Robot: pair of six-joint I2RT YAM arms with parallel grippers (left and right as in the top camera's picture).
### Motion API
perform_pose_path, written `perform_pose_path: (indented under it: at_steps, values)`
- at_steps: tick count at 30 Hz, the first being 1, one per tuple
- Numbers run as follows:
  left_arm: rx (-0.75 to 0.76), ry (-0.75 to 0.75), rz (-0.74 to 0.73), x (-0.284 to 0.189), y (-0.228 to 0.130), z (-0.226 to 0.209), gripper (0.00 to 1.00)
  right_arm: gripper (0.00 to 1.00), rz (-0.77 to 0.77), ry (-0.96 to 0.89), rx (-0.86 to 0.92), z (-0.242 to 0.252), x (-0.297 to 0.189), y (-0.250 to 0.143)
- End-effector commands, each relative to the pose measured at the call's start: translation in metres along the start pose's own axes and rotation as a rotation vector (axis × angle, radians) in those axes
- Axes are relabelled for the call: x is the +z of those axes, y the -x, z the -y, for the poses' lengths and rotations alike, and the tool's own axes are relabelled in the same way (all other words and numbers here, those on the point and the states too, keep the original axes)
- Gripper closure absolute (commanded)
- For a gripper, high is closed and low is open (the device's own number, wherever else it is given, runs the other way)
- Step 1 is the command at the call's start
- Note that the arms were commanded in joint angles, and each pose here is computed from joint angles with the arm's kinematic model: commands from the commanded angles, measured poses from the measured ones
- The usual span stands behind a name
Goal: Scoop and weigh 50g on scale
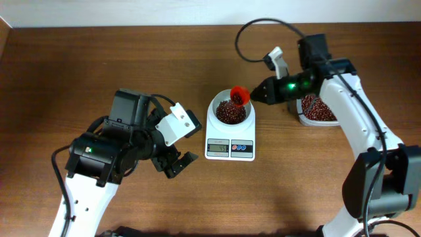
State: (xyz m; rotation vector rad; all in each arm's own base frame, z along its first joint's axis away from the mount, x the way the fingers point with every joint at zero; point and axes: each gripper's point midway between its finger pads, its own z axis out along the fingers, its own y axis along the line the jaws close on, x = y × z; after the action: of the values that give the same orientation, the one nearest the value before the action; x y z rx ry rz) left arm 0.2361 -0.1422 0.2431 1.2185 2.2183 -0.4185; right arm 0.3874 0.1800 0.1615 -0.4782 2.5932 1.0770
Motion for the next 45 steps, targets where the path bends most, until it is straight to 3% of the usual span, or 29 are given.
perform_pose_path:
  at_steps: [1, 5, 7, 9, 12, 14, 16, 18, 21, 23, 24, 27, 30, 33, 35, 38, 40, 45]
  values:
    - [0.019, 0.001, 0.022, -0.004, 0.006, -0.001, 0.01, 0.96, -0.024, -0.123, -0.039, 0.008, 0.008, 0.001]
    - [0.019, 0.001, 0.022, -0.004, 0.006, -0.001, 0.01, 0.96, -0.015, -0.077, -0.057, -0.006, 0.006, 0.004]
    - [0.019, 0.001, 0.022, -0.004, 0.006, -0.001, 0.01, 0.96, -0.009, -0.164, 0.021, 0.009, 0.004, 0.005]
    - [0.019, 0.001, 0.022, -0.004, 0.006, -0.001, 0.01, 0.96, -0.013, -0.016, -0.121, -0.021, 0.002, 0.005]
    - [0.019, 0.001, 0.022, -0.004, 0.006, -0.001, 0.01, 0.96, -0.007, -0.120, -0.037, -0.004, 0.000, 0.007]
    - [0.019, 0.001, 0.022, -0.004, 0.006, -0.001, 0.01, 0.96, -0.006, -0.016, -0.135, -0.023, 0.000, 0.007]
    - [0.019, 0.001, 0.022, -0.004, 0.006, -0.001, 0.01, 0.96, -0.007, -0.164, -0.059, 0.003, -0.001, 0.008]
    - [0.019, 0.001, 0.022, -0.004, 0.006, -0.001, 0.01, 0.96, 0.009, 0.014, -0.149, -0.029, -0.001, 0.011]
    - [0.019, 0.001, 0.022, -0.004, 0.006, -0.001, 0.01, 0.96, -0.001, -0.180, -0.043, 0.005, -0.003, 0.010]
    - [0.019, 0.001, 0.022, -0.004, 0.006, -0.001, 0.01, 0.96, 0.018, -0.063, -0.087, -0.017, -0.002, 0.014]
    - [0.019, 0.001, 0.022, -0.004, 0.006, -0.001, 0.01, 0.96, 0.009, -0.135, -0.073, -0.004, -0.002, 0.012]
    - [0.019, 0.001, 0.022, -0.004, 0.006, -0.001, 0.01, 0.96, 0.027, -0.044, -0.094, -0.021, -0.002, 0.016]
    - [0.019, 0.001, 0.022, -0.004, 0.006, -0.001, 0.01, 0.96, 0.025, -0.122, -0.077, -0.008, -0.003, 0.016]
    - [0.019, 0.001, 0.022, -0.004, 0.006, -0.001, 0.01, 0.96, 0.033, 0.027, -0.160, -0.034, -0.001, 0.017]
    - [0.019, 0.001, 0.022, -0.004, 0.006, -0.001, 0.01, 0.96, 0.041, -0.179, -0.051, 0.001, -0.004, 0.020]
    - [0.019, 0.001, 0.022, -0.004, 0.006, -0.001, 0.01, 0.96, 0.041, 0.017, -0.181, -0.033, -0.001, 0.019]
    - [0.019, 0.001, 0.022, -0.004, 0.006, -0.001, 0.01, 0.96, 0.033, -0.154, -0.083, -0.003, -0.003, 0.018]
    - [0.019, 0.001, 0.022, -0.004, 0.006, -0.001, 0.01, 0.96, 0.032, -0.144, -0.078, -0.005, -0.003, 0.018]
